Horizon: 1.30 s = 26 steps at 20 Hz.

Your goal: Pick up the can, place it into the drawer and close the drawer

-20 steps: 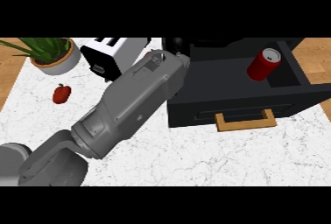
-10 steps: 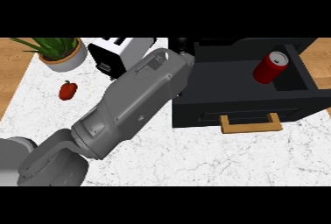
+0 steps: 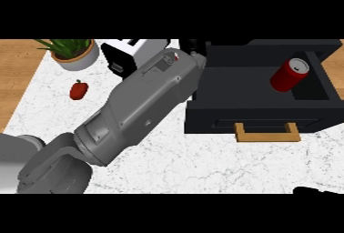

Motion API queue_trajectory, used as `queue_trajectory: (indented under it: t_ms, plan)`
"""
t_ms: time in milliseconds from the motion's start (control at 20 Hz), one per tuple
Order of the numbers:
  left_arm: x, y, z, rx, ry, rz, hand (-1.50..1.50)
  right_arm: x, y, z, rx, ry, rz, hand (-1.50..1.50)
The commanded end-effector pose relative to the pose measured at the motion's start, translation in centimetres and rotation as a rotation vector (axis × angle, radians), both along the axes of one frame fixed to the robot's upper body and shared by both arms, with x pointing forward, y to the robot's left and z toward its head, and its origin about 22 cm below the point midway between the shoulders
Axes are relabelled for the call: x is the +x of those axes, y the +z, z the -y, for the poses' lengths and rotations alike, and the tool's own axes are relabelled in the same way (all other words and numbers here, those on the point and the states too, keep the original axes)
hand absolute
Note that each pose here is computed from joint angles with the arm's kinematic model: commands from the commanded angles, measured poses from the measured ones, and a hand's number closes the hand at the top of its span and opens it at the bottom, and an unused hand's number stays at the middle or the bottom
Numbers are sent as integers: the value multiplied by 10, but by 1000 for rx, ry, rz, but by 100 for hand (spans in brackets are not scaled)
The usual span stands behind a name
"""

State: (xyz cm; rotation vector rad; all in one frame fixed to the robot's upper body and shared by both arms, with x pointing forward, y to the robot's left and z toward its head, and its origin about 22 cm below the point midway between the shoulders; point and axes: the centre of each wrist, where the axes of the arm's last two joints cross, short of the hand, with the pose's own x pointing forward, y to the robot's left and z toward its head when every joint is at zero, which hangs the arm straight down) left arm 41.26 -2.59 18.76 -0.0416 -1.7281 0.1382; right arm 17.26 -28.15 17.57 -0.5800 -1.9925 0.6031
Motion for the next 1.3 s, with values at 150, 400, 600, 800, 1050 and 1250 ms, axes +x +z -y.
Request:
queue_trajectory:
  t_ms: [150, 400, 600, 800, 1050, 1250]
  plan:
    - [-1, -4, -5, -11, 6, -27, -150, 57, -18, -39, -170, -47, 38, -150]
    - [8, 18, -15, 13, 19, -15, -150, 104, -22, -64, -315, -39, 28, -150]
    - [6, 0, -27, 12, 24, -23, -150, 138, -50, -75, -448, -24, -1, -150]
    - [14, 16, -49, 28, 40, -26, -150, 161, -52, -86, -570, -30, -6, -150]
    - [7, 20, -61, 20, 75, -33, -150, 195, -85, -80, -595, -108, -44, -150]
    - [14, 29, -85, 8, 91, -35, -150, 211, -108, -99, -618, -130, -50, -150]
